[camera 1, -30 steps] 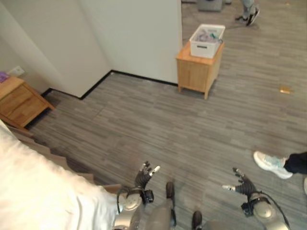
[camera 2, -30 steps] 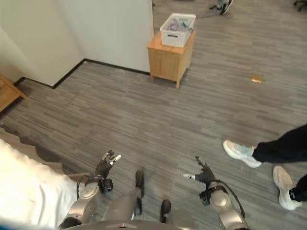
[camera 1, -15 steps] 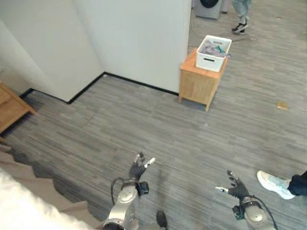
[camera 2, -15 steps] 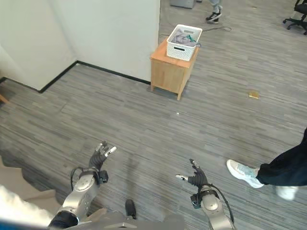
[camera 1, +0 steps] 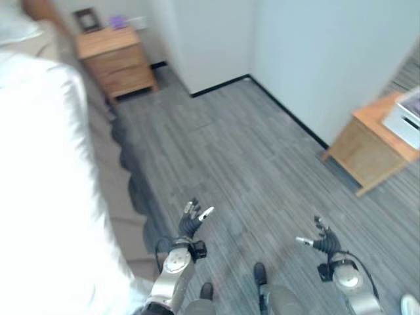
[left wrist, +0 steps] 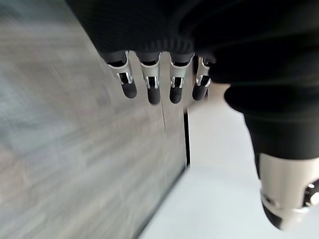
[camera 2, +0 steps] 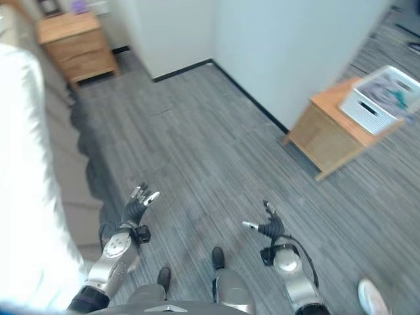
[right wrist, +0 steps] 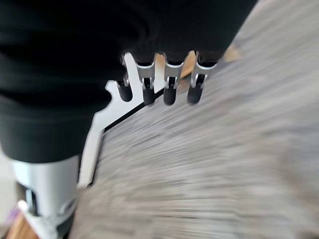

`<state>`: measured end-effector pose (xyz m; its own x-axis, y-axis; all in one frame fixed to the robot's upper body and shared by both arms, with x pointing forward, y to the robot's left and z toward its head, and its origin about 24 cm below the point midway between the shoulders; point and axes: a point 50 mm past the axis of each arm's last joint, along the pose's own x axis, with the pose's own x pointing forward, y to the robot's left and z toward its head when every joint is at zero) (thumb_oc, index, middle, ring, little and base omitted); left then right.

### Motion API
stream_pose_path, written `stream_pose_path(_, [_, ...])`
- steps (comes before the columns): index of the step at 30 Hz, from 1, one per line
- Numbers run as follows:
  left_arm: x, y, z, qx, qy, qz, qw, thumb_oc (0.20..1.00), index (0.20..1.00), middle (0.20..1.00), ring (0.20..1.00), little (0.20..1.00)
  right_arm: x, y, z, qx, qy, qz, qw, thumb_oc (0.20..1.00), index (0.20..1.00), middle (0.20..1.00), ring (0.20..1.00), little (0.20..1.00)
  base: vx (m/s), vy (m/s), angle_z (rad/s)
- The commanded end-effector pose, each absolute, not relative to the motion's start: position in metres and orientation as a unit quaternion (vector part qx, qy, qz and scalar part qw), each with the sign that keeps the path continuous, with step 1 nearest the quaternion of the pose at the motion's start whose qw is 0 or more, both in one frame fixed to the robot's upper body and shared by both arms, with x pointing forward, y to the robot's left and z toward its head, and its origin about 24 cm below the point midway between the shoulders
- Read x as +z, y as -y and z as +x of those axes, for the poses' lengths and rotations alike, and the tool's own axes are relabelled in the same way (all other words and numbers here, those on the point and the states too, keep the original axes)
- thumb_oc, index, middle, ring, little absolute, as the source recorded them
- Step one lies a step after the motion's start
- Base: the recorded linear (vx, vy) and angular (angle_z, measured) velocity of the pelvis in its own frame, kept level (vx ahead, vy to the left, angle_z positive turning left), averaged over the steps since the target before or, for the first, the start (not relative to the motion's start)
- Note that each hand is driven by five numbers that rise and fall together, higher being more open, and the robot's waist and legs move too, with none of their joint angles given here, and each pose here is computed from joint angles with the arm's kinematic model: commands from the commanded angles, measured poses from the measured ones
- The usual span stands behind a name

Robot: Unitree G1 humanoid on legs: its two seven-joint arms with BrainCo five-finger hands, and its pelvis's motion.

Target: Making the bed.

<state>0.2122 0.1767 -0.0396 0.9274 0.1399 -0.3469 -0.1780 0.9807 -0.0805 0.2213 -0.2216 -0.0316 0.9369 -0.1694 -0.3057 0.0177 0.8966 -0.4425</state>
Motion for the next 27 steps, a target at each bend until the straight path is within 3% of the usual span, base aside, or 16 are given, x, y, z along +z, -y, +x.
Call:
stream_pose_path(1, [-0.023, -0.194, 0.218, 0.092, -0.126, -0.058, 0.986, 1.0, 1.0, 1.0, 1.0, 1.0, -0.019, 0.218, 0.22, -0.028, -0.13, -0.241, 0.961, 1.0, 1.0, 1.0, 1.0, 1.0, 0.15, -0.205, 0.37])
stream_pose_path(13, [-0.018, -0.197, 0.213, 0.047, -0.119, -0.031, 0.991, 1.0, 1.0, 1.0, 1.0, 1.0, -0.016, 0.229, 0.222, -0.058, -0.133, -0.215, 0.966, 1.0, 1.0, 1.0, 1.0, 1.0, 0.04, -0.082, 0.71])
stream_pose_path(27, [-0.017, -0.186, 0.226, 0.0, -0.122, 0.013, 0.992, 1.0, 1.0, 1.0, 1.0, 1.0, -0.026, 0.211, 0.212, -0.043, -0.144, -0.173, 0.973, 1.0, 1.0, 1.0, 1.0, 1.0, 0.06, 0.046, 0.07])
